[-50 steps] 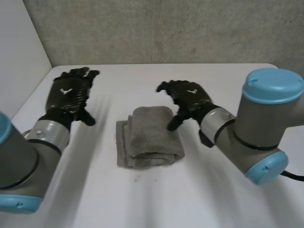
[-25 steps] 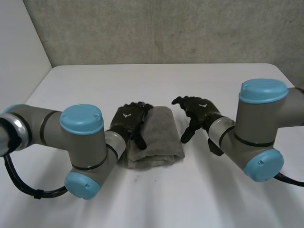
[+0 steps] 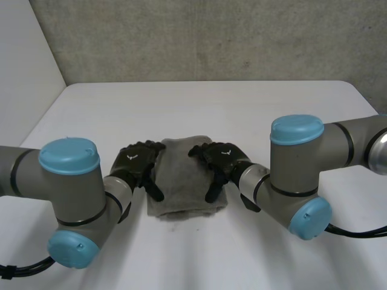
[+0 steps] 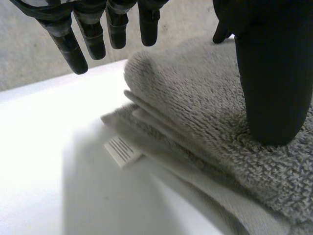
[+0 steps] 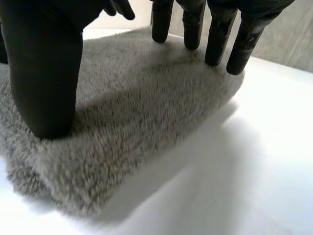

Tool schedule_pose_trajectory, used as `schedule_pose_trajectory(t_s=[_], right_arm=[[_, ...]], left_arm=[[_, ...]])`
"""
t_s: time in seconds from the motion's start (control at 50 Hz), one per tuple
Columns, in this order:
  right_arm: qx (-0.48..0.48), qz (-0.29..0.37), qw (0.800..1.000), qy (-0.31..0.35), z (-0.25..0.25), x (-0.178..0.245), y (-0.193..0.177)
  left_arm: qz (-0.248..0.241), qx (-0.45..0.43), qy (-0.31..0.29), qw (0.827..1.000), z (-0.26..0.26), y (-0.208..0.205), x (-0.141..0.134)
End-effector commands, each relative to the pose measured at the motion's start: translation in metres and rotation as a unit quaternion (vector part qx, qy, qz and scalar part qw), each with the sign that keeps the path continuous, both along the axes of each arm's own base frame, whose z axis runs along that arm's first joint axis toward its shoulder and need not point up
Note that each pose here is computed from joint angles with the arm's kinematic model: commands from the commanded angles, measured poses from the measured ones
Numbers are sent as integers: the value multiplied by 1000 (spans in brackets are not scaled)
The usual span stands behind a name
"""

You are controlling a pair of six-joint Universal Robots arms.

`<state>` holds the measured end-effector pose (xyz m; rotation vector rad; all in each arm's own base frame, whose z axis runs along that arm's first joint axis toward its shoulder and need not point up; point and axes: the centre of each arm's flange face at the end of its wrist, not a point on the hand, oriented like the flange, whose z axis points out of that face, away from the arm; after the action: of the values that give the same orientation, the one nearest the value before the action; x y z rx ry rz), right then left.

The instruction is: Fold the towel.

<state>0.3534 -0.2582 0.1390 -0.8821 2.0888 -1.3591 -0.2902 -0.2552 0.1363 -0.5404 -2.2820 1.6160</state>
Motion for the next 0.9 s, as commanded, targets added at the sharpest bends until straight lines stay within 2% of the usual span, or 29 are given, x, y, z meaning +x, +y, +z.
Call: schedule_pose_trajectory(t_s=[0.02,0.12,0.14,0.18,0.2,0.24,0.26,0.3,0.36,0.4,0.52,0.68,0.9], right_arm=[[-51,-20,998,-28,48,-6,-5],[-132,-82,986,-52,115,-31,-11],[-132,-82,986,-52,115,-31,-11],[-175,-118,976,-52,145,-50,-12],[-176,-118,976,-52,145,-50,-12],[-208,-170,962,-52,169,-75,-22],[-208,-170,962,-52,169,-75,-22],[-232,-202,950,-60,191,-92,-22],[-258,-218,938,-72,214,-103,-14],[-266,-224,934,-76,223,-107,-10],[-247,-226,940,-61,225,-113,-2],[-227,-220,947,-53,224,-112,5],[-232,-224,945,-55,229,-116,6]], left_arm=[[-1,-64,36,997,53,1,-3],[-6,-134,77,988,124,10,-1],[-6,-134,77,988,124,10,-1],[-3,-149,89,985,160,18,5],[-3,-149,89,985,160,18,5],[1,-148,89,985,187,27,14],[1,-148,89,985,187,27,14],[3,-142,87,986,211,40,22],[6,-141,86,986,221,47,27],[26,-139,78,987,233,52,41],[75,-154,73,982,243,46,64],[78,-159,75,981,246,47,66],[74,-161,76,981,245,48,65]])
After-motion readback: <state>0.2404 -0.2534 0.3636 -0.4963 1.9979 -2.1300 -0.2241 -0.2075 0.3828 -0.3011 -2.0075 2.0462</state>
